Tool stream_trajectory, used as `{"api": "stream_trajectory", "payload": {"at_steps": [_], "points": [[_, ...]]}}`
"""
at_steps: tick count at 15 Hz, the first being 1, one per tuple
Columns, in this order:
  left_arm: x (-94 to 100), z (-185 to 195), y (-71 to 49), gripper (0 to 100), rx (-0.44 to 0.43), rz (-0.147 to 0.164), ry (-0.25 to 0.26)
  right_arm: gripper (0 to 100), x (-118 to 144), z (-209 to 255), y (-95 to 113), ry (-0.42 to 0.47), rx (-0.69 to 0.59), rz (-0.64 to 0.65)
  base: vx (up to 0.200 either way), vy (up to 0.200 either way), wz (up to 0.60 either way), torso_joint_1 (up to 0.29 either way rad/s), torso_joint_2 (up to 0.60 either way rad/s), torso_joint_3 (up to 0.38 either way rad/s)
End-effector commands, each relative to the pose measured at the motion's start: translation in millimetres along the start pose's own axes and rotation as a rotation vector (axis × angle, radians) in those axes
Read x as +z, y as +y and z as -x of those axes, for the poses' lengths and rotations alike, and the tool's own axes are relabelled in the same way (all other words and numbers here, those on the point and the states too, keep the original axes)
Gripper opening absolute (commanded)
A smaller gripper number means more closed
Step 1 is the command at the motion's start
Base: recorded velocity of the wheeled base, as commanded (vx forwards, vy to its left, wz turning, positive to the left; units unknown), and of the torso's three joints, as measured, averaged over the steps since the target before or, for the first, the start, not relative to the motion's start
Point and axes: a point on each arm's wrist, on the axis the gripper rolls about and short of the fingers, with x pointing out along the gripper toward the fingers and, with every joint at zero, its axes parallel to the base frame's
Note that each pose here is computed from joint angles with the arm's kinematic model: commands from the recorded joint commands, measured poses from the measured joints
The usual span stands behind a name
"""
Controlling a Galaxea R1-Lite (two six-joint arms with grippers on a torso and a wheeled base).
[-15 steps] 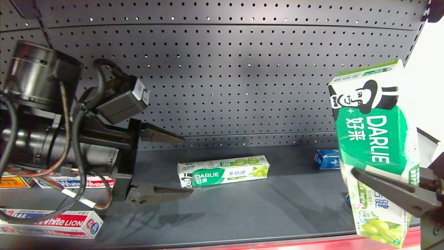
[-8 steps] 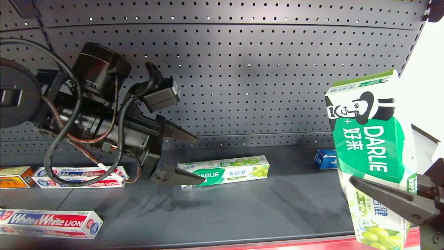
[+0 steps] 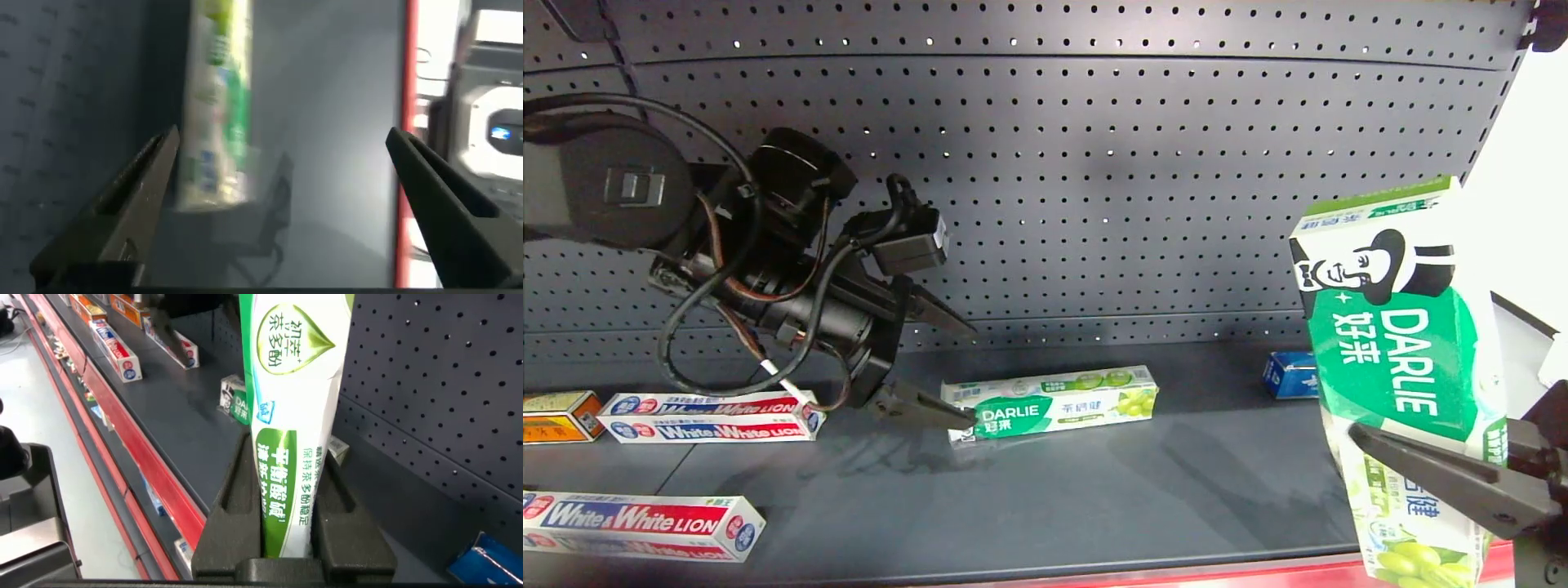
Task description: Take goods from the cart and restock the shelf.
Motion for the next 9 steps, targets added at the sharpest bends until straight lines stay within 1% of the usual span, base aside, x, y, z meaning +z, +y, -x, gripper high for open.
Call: {"api": "stream_trajectory", "payload": {"at_steps": [1, 2, 3, 6, 9], "points": [[0.5, -13, 19.6, 100, 0.007, 0.004, 0.001, 0, -1, 0, 0, 0.003, 0.001, -0.001, 0.000, 0.000, 0.00, 0.000, 0.00, 0.000], [1.3, -17, 25.5, 100, 0.014, 0.003, 0.006, 0, -1, 0, 0, 0.006, 0.002, -0.002, 0.000, 0.000, 0.00, 0.000, 0.00, 0.000], [2.5, -22, 32.3, 100, 0.035, 0.003, 0.024, 0, -2, -1, 0, 0.009, 0.002, -0.003, 0.000, 0.000, 0.00, 0.000, 0.00, 0.000], [-2.8, -36, 43.5, 100, 0.033, 0.017, 0.053, 0, -5, 1, 1, 0.017, 0.004, -0.005, 0.000, 0.000, 0.00, 0.000, 0.00, 0.000], [-5.9, -44, 48.2, 100, 0.023, 0.021, 0.061, 0, -7, 1, 1, 0.026, 0.005, -0.007, 0.000, 0.000, 0.00, 0.000, 0.00, 0.000]]}}
